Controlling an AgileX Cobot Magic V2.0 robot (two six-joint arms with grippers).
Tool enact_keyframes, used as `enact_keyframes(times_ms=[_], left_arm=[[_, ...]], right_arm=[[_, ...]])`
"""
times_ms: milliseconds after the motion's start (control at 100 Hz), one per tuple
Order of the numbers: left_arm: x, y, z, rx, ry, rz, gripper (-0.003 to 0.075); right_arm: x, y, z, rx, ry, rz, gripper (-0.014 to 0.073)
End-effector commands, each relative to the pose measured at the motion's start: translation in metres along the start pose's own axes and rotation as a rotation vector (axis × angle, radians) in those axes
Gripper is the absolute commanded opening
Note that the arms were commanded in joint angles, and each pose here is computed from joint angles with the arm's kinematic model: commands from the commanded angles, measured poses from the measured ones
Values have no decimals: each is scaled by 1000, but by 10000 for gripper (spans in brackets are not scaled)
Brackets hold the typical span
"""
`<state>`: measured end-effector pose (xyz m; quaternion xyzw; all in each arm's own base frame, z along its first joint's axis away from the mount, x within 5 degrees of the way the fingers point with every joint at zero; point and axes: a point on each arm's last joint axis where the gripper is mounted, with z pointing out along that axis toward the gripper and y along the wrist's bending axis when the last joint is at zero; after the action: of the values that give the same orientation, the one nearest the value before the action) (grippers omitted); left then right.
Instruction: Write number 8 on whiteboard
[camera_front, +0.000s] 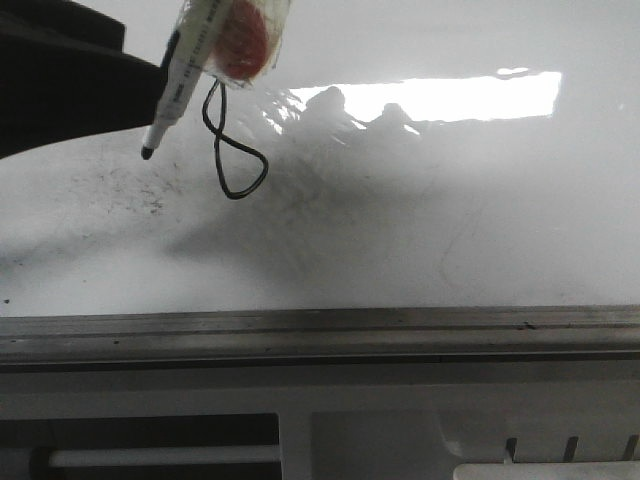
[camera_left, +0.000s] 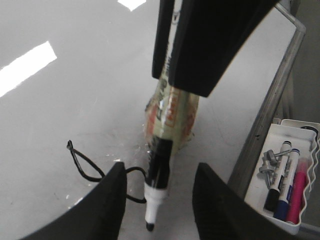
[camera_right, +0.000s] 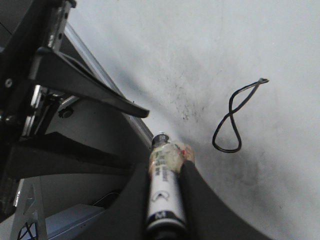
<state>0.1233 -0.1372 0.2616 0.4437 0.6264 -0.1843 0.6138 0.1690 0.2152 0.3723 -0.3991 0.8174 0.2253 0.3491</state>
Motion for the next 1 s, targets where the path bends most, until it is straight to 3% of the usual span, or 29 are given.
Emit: enact_keyframes(times_ms=[0, 310, 380, 540, 690, 900, 990], left_arm=[[-21, 4, 8, 4, -122, -19, 295], [-18, 3, 17, 17, -101, -27, 280], [-18, 3, 17, 17, -101, -27, 213], [-18, 3, 17, 17, -101, -27, -18], [-18, 3, 17, 17, -101, -27, -20], [-18, 4, 17, 8, -102, -83, -20], [-16, 6, 17, -10, -80, -162, -20]], right_arm=[[-13, 4, -14, -2, -97, -7, -63], [-11, 5, -14, -15, -71, 2, -63], [-10, 6, -14, -17, -64, 3, -63], [-10, 6, -14, -25, -62, 11, -63], [-9, 6, -14, -27, -51, 11, -46], [-8, 6, -14, -26, -46, 12, 292], [-9, 6, -14, -25, -50, 12, 353]])
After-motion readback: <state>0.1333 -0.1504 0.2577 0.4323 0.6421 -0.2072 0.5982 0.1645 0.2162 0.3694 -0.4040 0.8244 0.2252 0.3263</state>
